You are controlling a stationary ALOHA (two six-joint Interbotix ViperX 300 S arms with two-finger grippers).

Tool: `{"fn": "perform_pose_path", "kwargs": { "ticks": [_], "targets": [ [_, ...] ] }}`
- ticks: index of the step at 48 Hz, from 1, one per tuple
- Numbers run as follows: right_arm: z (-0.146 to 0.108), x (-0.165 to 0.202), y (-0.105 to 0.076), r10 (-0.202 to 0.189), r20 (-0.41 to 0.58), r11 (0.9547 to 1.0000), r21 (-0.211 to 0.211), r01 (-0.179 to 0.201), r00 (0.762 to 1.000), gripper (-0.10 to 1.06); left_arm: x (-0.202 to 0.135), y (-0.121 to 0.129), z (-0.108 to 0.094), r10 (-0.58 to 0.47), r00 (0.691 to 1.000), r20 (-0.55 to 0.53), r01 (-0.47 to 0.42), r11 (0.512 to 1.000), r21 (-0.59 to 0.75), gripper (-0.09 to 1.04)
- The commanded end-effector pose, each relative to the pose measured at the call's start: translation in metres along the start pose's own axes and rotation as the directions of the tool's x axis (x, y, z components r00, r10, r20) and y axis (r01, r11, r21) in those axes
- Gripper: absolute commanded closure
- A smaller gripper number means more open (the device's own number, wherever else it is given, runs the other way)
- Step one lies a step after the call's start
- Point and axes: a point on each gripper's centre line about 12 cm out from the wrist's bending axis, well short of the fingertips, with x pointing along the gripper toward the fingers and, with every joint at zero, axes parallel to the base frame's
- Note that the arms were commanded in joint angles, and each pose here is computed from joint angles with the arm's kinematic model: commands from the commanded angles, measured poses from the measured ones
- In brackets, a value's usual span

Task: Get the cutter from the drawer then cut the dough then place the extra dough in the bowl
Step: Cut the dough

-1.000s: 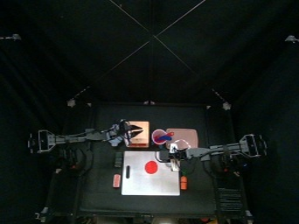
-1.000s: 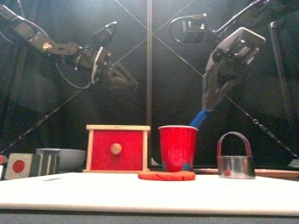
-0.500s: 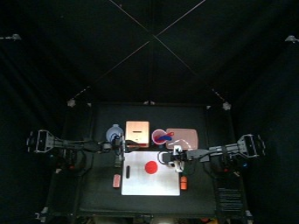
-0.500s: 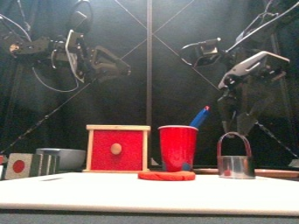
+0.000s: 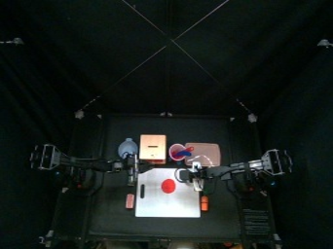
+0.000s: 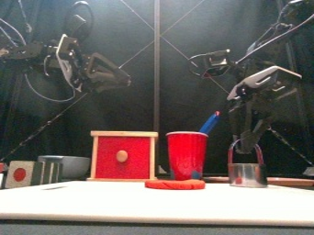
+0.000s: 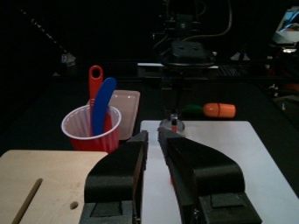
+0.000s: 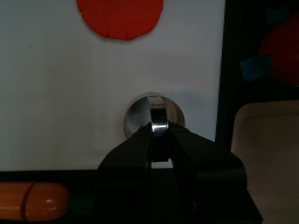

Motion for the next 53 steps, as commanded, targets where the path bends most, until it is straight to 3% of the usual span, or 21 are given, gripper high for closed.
{"fn": "perform_pose_path", "kwargs": {
  "ticks": [1,10,19,32,53],
  "targets": [
    [0.031,-0.020,0.007,0.010,0.089,0.9998,-0.016,-0.008,0.996,0.53,0.000,-0.001,0.003,0.000,1.000,0.015,0.000,1.000,-0.006,0.32],
    [0.073,-0.026,0.015,0.029,0.149,0.9995,-0.015,-0.027,0.988,0.53,-0.005,0.000,-0.006,0.013,1.000,-0.010,-0.013,1.000,-0.020,0.32],
    [0.098,-0.007,0.021,0.035,0.119,0.9993,-0.017,-0.034,0.992,0.53,-0.011,0.002,-0.016,0.018,0.999,-0.040,-0.019,1.000,-0.020,0.33],
    [0.115,0.016,0.023,0.026,0.082,0.9990,-0.038,-0.023,0.996,0.53,-0.016,0.004,-0.024,0.044,0.997,-0.066,-0.047,0.998,-0.049,0.33],
    [0.121,0.019,0.026,0.037,0.110,0.9989,-0.032,-0.034,0.993,0.53,-0.021,0.003,-0.030,0.061,0.994,-0.087,-0.068,0.994,-0.084,0.33]
  ]
}}
